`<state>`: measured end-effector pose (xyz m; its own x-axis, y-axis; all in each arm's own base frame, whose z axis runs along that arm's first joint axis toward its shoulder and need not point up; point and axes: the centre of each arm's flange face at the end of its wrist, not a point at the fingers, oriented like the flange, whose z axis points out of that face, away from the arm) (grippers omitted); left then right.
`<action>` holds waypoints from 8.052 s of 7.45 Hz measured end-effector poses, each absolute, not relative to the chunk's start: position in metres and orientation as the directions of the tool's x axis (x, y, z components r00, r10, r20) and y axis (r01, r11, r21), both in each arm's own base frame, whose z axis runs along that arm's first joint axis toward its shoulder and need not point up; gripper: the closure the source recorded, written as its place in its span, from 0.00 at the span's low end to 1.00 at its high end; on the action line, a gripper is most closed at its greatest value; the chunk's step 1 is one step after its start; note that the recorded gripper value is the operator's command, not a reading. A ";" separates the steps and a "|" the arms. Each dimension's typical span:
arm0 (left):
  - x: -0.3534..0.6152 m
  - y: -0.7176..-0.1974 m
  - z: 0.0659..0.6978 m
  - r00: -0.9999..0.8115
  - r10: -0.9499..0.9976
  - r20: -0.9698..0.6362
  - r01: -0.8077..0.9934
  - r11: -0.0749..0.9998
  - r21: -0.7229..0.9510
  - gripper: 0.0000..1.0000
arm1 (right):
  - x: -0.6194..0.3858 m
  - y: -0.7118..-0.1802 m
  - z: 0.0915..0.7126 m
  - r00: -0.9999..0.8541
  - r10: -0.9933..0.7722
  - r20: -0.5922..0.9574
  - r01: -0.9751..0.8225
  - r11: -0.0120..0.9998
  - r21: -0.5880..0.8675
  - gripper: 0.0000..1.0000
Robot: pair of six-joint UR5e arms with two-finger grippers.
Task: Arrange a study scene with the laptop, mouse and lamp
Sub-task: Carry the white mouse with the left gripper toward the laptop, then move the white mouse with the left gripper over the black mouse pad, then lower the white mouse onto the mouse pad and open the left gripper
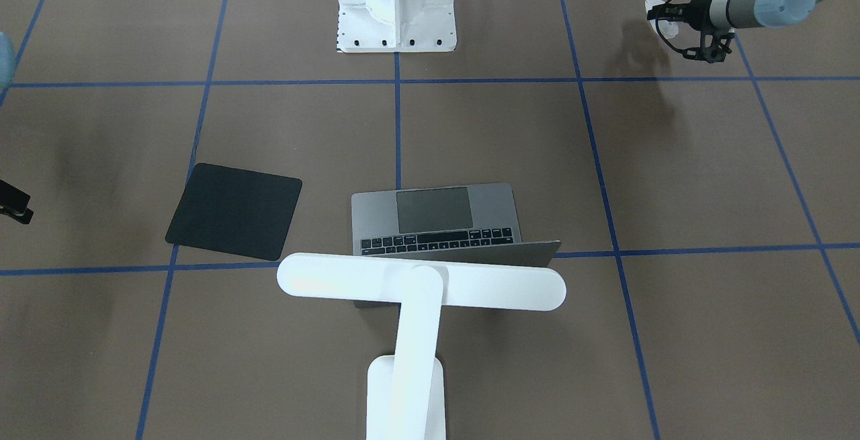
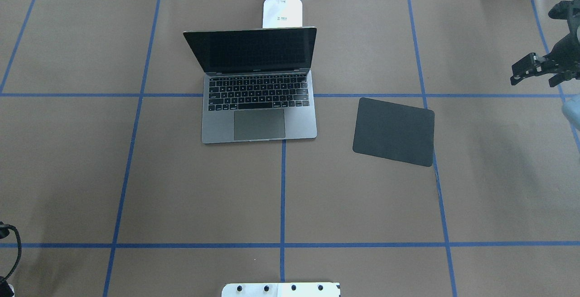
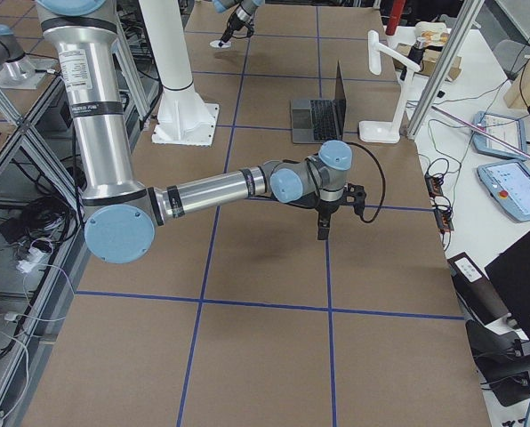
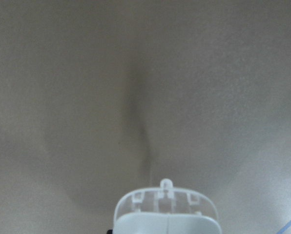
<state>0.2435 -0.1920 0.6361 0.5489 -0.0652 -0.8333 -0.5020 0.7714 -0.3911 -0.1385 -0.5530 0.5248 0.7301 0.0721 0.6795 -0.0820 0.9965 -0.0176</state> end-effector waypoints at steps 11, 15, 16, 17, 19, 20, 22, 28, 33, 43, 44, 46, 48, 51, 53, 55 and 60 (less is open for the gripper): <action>0.324 -0.312 0.474 0.531 -0.131 -0.837 -0.358 0.861 -0.362 0.54 | -0.139 -0.555 0.524 0.730 0.073 0.679 -0.083 0.996 -0.018 0.00; 0.377 -0.380 0.384 0.577 -0.145 -0.804 -0.264 0.898 -0.351 0.54 | -0.139 -0.558 0.522 0.743 0.074 0.665 -0.095 0.995 -0.004 0.00; 0.388 -0.393 0.362 0.586 -0.143 -0.797 -0.249 0.905 -0.345 0.54 | -0.139 -0.558 0.521 0.743 0.074 0.665 -0.096 0.995 -0.003 0.00; 0.398 -0.405 0.343 0.589 -0.143 -0.795 -0.238 0.910 -0.340 0.54 | -0.139 -0.559 0.521 0.743 0.074 0.665 -0.096 0.995 -0.003 0.00; 0.409 -0.424 0.311 0.588 -0.145 -0.796 -0.220 0.918 -0.329 0.54 | -0.140 -0.559 0.518 0.738 0.072 0.671 -0.095 0.995 -0.001 0.00; 0.414 -0.431 0.291 0.592 -0.147 -0.793 -0.211 0.921 -0.328 0.54 | -0.140 -0.559 0.515 0.735 0.069 0.674 -0.095 0.995 0.002 0.00; 0.426 -0.444 0.254 0.601 -0.152 -0.784 -0.195 0.924 -0.329 0.54 | -0.141 -0.561 0.509 0.732 0.067 0.678 -0.095 0.995 0.004 0.00; 0.493 -0.498 0.167 0.615 -0.212 -0.760 -0.130 0.923 -0.363 0.54 | -0.142 -0.560 0.510 0.726 0.074 0.684 -0.093 0.996 -0.010 0.00; 0.575 -0.504 0.091 0.630 -0.254 -0.734 -0.095 0.913 -0.397 0.54 | -0.141 -0.558 0.512 0.720 0.078 0.689 -0.091 0.996 -0.018 0.00; 0.698 -0.506 0.016 0.594 -0.316 -0.740 0.037 0.929 -0.367 0.54 | -0.135 -0.551 0.517 0.712 0.091 0.697 -0.091 0.995 -0.036 0.00; 0.709 -0.505 0.010 0.581 -0.324 -0.746 0.071 0.934 -0.350 0.54 | -0.135 -0.551 0.517 0.711 0.091 0.697 -0.091 0.995 -0.037 0.00; 0.725 -0.499 0.000 0.553 -0.333 -0.764 0.122 0.939 -0.321 0.54 | -0.135 -0.551 0.518 0.711 0.092 0.697 -0.091 0.995 -0.039 0.00; 0.742 -0.490 -0.008 0.520 -0.348 -0.780 0.171 0.937 -0.304 0.54 | -0.135 -0.551 0.519 0.712 0.094 0.696 -0.091 0.995 -0.041 0.00; 0.766 -0.457 -0.026 0.490 -0.354 -0.796 0.202 0.935 -0.292 0.54 | -0.135 -0.551 0.520 0.712 0.095 0.695 -0.091 0.995 -0.043 0.00; 0.774 -0.449 -0.026 0.477 -0.359 -0.802 0.228 0.932 -0.281 0.54 | -0.135 -0.551 0.521 0.712 0.096 0.695 -0.091 0.995 -0.044 0.00; 0.776 -0.453 -0.022 0.466 -0.367 -0.805 0.264 0.926 -0.269 0.54 | -0.135 -0.551 0.520 0.712 0.097 0.695 -0.092 0.995 -0.045 0.00; 0.781 -0.463 -0.009 0.448 -0.374 -0.812 0.315 0.916 -0.247 0.12 | -0.136 -0.551 0.519 0.710 0.095 0.698 -0.090 0.995 -0.044 0.00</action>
<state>0.7810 -0.4627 -0.0092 0.4476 -0.3735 -0.8125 0.3153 0.9161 -0.2475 -0.1361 -0.5510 0.5188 0.7096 0.0951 0.6982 -0.0897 0.9950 -0.0444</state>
